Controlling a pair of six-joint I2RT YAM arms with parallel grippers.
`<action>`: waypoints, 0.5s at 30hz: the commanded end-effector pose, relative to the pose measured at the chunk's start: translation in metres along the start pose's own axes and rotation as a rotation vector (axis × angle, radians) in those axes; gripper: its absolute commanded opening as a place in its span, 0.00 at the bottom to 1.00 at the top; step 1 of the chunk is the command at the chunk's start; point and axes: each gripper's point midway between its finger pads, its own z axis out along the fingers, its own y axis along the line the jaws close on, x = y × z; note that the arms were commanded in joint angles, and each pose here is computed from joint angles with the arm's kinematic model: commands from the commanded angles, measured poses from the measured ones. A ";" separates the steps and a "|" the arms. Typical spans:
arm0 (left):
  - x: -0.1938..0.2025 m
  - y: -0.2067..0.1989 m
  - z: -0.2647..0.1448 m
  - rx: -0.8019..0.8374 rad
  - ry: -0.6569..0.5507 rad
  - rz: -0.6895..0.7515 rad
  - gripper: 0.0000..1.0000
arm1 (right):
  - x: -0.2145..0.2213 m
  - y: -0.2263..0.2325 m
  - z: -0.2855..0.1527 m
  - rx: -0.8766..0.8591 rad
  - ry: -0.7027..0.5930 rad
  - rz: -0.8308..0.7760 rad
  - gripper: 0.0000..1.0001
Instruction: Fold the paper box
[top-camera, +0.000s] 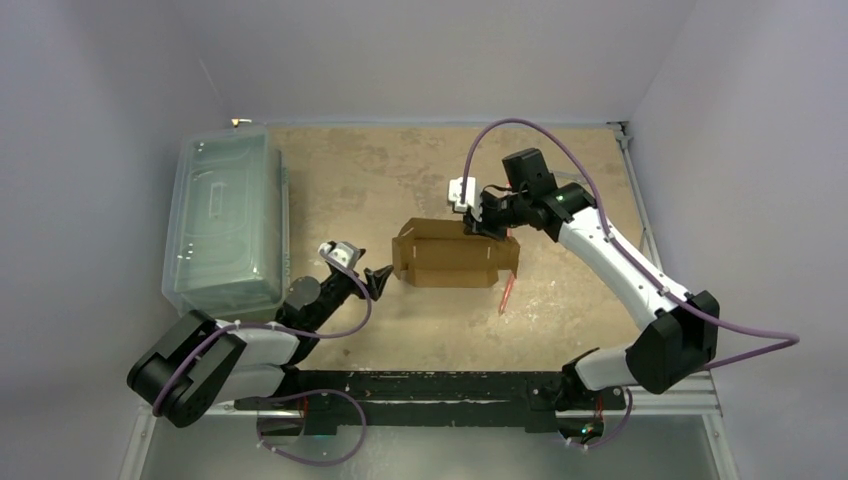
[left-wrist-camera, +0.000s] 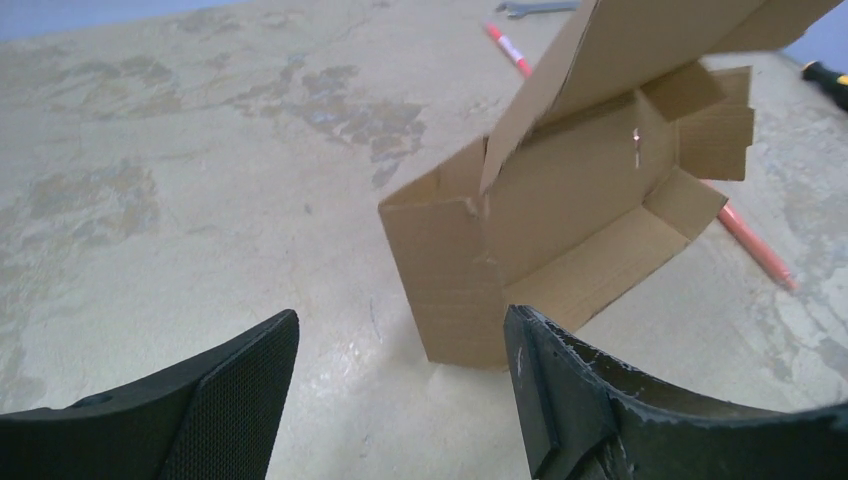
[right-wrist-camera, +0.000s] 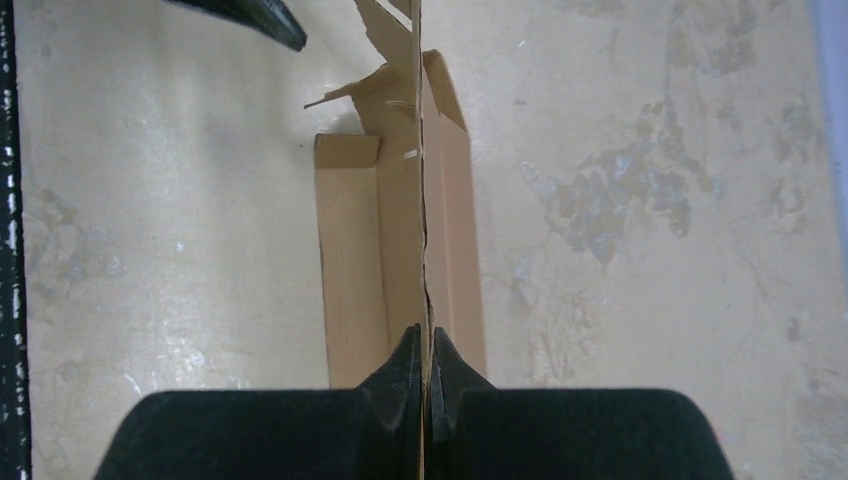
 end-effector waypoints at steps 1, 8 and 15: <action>-0.027 -0.014 0.001 0.081 -0.109 0.033 0.74 | 0.002 0.009 0.002 -0.016 -0.027 -0.003 0.00; -0.013 -0.015 0.002 0.091 -0.061 0.048 0.73 | 0.001 0.017 0.003 -0.053 -0.045 0.008 0.00; -0.003 -0.001 0.005 0.015 -0.019 0.015 0.70 | -0.004 0.017 -0.003 -0.032 -0.059 -0.003 0.00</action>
